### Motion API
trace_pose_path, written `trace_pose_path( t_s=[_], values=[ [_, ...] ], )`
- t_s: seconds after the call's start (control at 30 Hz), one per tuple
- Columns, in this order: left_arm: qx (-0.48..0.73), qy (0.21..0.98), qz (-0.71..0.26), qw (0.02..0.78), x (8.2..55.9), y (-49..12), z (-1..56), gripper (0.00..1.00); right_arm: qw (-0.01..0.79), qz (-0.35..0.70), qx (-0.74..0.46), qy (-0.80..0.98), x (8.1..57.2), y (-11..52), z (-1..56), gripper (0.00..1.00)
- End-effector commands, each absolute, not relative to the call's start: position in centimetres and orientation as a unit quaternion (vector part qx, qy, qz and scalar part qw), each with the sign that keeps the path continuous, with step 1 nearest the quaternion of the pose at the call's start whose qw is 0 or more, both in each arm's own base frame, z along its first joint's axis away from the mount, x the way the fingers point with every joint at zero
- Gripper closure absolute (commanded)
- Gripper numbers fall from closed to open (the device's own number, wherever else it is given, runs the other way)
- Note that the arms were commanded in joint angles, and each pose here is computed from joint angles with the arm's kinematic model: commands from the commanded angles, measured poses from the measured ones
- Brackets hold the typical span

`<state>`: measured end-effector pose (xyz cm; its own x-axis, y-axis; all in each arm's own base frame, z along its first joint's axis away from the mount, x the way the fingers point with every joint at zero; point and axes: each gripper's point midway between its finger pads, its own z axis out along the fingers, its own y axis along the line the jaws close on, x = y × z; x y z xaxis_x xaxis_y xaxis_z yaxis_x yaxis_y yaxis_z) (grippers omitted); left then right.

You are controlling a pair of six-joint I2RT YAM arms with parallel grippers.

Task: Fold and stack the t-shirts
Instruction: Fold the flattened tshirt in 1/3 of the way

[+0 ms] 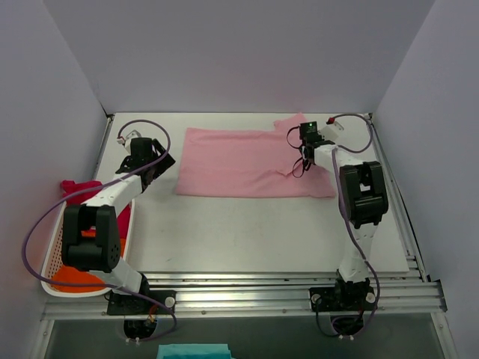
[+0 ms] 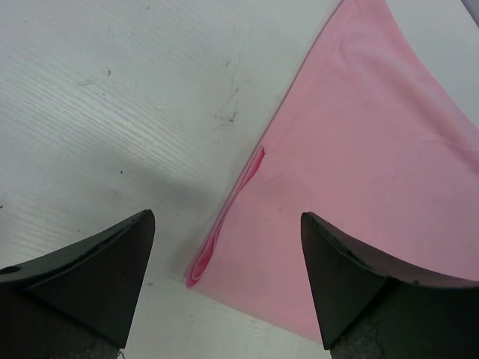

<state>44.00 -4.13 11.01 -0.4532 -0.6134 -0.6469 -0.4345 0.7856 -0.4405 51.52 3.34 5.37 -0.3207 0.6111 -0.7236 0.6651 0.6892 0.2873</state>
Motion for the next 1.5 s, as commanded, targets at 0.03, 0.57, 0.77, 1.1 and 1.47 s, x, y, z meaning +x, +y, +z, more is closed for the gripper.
trace_pose_path(
  t_s=[0.03,0.57,0.77,1.1,1.47],
  values=[
    [-0.303,0.835,-0.107,0.448,45.6,-4.2,12.4,0.12,0.415,-0.020,0.400,0.817,54.7,4.5,4.0,0.97],
    [-0.299,0.833,-0.111,0.452,44.8,-4.3,14.1,0.12,0.444,-0.009,0.406,0.798,57.1,4.2,11.9,0.13],
    [-0.294,0.833,-0.120,0.454,44.5,-4.8,15.1,0.12,0.448,0.018,0.399,0.800,52.3,5.5,12.2,0.13],
    [-0.289,0.831,-0.124,0.460,43.9,-5.4,15.9,0.12,0.428,0.023,0.375,0.822,51.6,9.0,9.1,0.13],
    [-0.289,0.829,-0.123,0.463,43.7,-5.2,16.2,0.12,0.421,0.019,0.361,0.832,52.7,11.5,7.2,0.14]
  ],
)
